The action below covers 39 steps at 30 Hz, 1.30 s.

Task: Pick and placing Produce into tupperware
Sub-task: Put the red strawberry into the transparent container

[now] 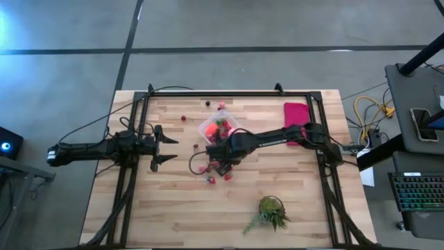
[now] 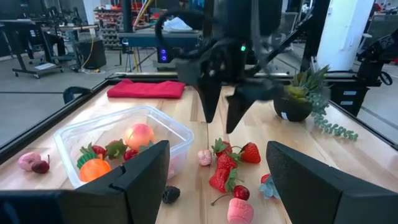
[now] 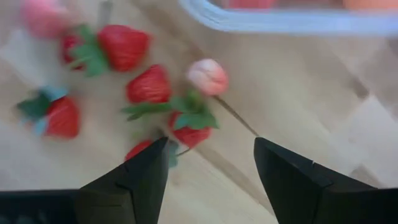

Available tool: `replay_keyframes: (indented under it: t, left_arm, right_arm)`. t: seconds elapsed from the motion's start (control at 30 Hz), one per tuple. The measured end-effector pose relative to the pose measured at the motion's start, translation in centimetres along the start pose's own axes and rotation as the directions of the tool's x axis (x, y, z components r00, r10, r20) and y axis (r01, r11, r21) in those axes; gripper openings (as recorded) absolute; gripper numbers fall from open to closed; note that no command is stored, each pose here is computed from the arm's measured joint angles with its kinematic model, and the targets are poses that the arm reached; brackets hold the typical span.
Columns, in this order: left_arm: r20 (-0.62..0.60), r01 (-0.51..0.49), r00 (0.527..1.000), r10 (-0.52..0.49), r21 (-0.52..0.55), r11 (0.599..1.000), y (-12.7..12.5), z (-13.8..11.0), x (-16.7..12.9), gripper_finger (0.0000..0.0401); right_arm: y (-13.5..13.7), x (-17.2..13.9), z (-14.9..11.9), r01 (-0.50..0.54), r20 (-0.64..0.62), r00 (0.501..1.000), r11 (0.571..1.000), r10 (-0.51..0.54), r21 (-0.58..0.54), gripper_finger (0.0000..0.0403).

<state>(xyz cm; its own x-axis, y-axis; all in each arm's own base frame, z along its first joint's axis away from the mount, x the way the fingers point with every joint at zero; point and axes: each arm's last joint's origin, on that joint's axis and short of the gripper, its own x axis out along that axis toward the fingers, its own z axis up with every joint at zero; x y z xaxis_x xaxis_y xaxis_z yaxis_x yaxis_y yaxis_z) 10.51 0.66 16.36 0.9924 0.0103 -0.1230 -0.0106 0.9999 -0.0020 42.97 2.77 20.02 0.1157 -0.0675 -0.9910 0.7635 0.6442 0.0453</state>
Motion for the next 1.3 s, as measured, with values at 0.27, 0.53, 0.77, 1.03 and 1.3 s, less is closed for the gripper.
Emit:
replay_keyframes:
  t: [0.27, 0.53, 0.77, 1.03, 1.3]
  left_arm:
    - [-0.001, 0.0, 1.0, 0.0, 0.0, 1.0, 0.0, 0.0, 0.0, 0.0255]
    - [-0.001, 0.0, 1.0, 0.0, 0.0, 1.0, 0.0, 0.0, 0.0, 0.0255]
    - [-0.001, 0.0, 1.0, 0.0, 0.0, 1.0, 0.0, 0.0, 0.0, 0.0255]
    - [-0.002, 0.0, 1.0, 0.0, 0.0, 1.0, 0.0, 0.0, 0.0, 0.0255]
    - [-0.002, 0.0, 1.0, 0.0, 0.0, 1.0, 0.0, 0.0, 0.0, 0.0255]
  right_arm:
    - [0.1, 1.3, -0.8, -0.019, -0.046, 0.999, 0.991, 0.025, 0.13, 0.0226]
    - [0.8, 1.4, -0.6, -0.087, -0.024, 0.996, 0.985, 0.091, 0.152, 0.0226]
    - [0.8, 2.1, -0.7, -0.096, -0.022, 0.995, 0.986, 0.1, 0.135, 0.0226]
    - [1.1, 3.6, -0.6, -0.089, -0.027, 0.995, 0.992, 0.092, 0.087, 0.0226]
    - [1.5, 5.3, -0.5, -0.08, -0.034, 0.996, 0.996, 0.081, 0.039, 0.0226]
